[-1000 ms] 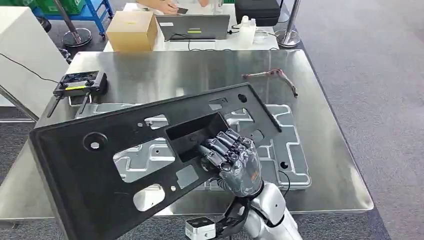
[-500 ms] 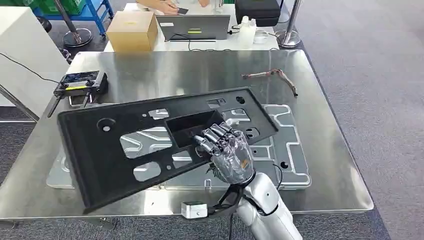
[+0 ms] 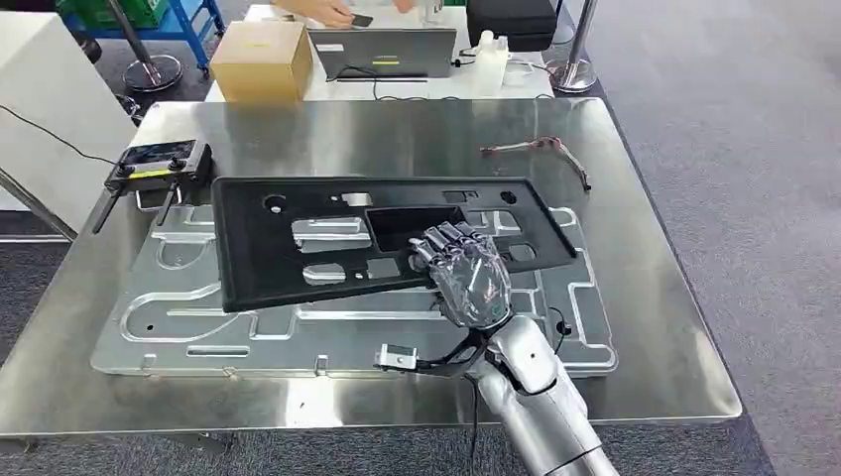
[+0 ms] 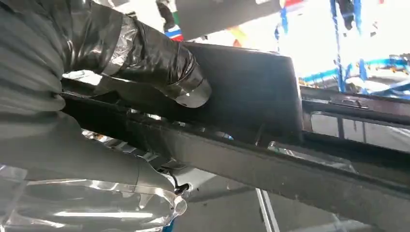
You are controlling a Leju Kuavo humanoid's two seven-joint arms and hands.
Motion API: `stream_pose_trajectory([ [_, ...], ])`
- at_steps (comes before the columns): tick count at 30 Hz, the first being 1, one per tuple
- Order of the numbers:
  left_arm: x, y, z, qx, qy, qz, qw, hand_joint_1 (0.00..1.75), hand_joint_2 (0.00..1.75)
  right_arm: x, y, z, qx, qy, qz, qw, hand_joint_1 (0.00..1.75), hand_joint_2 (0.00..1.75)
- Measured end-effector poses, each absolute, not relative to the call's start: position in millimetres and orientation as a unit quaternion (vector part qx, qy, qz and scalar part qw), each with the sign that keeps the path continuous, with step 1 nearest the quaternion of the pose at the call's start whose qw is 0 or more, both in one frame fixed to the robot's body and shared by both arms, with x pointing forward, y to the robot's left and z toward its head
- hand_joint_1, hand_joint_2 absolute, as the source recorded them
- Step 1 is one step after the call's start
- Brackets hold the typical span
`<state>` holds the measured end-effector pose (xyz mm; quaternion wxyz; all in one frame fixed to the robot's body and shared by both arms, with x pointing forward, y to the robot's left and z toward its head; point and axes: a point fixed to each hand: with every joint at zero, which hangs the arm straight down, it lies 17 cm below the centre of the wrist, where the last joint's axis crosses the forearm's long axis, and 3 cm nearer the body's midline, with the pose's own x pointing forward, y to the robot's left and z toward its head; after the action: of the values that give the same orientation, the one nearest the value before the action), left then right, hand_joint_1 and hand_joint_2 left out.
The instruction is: Take the parts from the cabinet and place them on the table.
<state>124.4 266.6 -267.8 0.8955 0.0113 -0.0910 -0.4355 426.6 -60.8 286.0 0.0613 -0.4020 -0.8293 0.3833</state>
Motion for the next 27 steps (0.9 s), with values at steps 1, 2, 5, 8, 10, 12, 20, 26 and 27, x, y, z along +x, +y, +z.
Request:
stream_pose_trajectory([
  [1,124.6,266.9,-267.8,0.012,-0.091,-0.435,0.896,0.00,1.75,429.5,-62.2,283.2,-0.403,-0.828,0.385,0.067,1.75,1.75],
  [2,124.8,266.9,-267.8,0.012,-0.091,-0.435,0.896,0.00,1.75,431.7,-63.6,280.6,-0.403,-0.826,0.386,0.071,1.75,1.75],
  [5,124.4,266.8,-267.9,0.012,-0.091,-0.435,0.896,0.00,1.75,434.9,-65.6,276.3,-0.404,-0.824,0.389,0.078,1.75,1.75],
  [8,124.4,266.3,-267.9,0.012,-0.091,-0.435,0.896,0.00,1.75,437.3,-65.9,273.6,-0.403,-0.823,0.391,0.083,1.75,1.75],
  [10,124.4,266.3,-267.9,0.012,-0.091,-0.435,0.896,0.00,1.75,439.0,-66.8,271.7,-0.404,-0.822,0.392,0.087,1.75,1.75],
  [12,124.3,266.3,-267.9,0.012,-0.091,-0.435,0.896,0.00,1.75,439.6,-66.6,269.6,-0.403,-0.822,0.394,0.088,1.75,1.75],
  [20,123.5,267.9,-268.1,0.015,-0.086,-0.435,0.896,0.00,1.75,444.9,-69.1,264.8,-0.409,-0.815,0.398,0.098,1.75,1.75],
  [26,123.3,269.1,-268.1,0.017,-0.082,-0.435,0.897,0.00,1.75,457.6,-74.5,262.3,-0.417,-0.808,0.399,0.115,1.75,1.75],
  [27,123.7,268.7,-268.0,0.016,-0.082,-0.434,0.897,0.00,1.75,460.0,-75.5,260.9,-0.418,-0.807,0.401,0.118,1.75,1.75],
])
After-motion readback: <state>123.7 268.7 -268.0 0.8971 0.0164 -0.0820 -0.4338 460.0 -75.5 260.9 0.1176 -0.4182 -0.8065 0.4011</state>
